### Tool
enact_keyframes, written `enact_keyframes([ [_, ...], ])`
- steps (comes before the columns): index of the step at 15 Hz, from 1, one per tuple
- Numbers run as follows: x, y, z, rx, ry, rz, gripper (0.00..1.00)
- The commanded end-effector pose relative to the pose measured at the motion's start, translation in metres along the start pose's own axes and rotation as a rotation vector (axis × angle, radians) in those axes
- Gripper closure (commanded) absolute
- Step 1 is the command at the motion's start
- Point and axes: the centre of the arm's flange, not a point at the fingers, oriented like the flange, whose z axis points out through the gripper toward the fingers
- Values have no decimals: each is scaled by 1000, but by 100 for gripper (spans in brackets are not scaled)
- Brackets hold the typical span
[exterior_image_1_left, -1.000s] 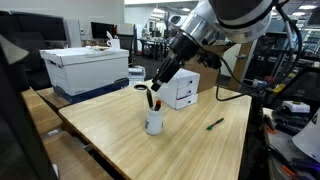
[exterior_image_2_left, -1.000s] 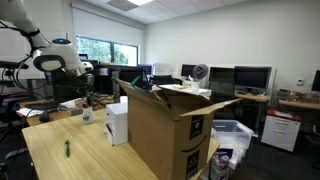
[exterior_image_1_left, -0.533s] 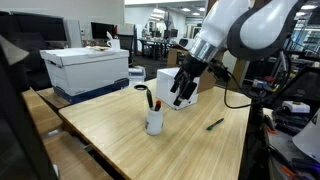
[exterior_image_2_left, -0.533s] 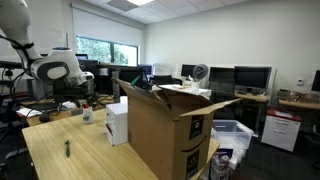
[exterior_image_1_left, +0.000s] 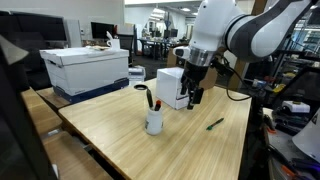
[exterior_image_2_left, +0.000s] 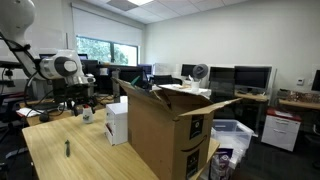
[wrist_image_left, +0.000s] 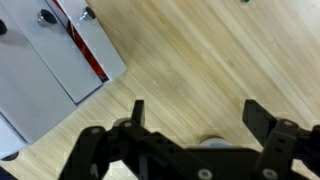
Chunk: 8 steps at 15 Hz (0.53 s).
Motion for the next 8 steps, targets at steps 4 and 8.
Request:
enact_keyframes([
  [4,2,-29,-23,39,-162,-75,0],
  [8,-5,-27,-18,44,-204,-96,0],
])
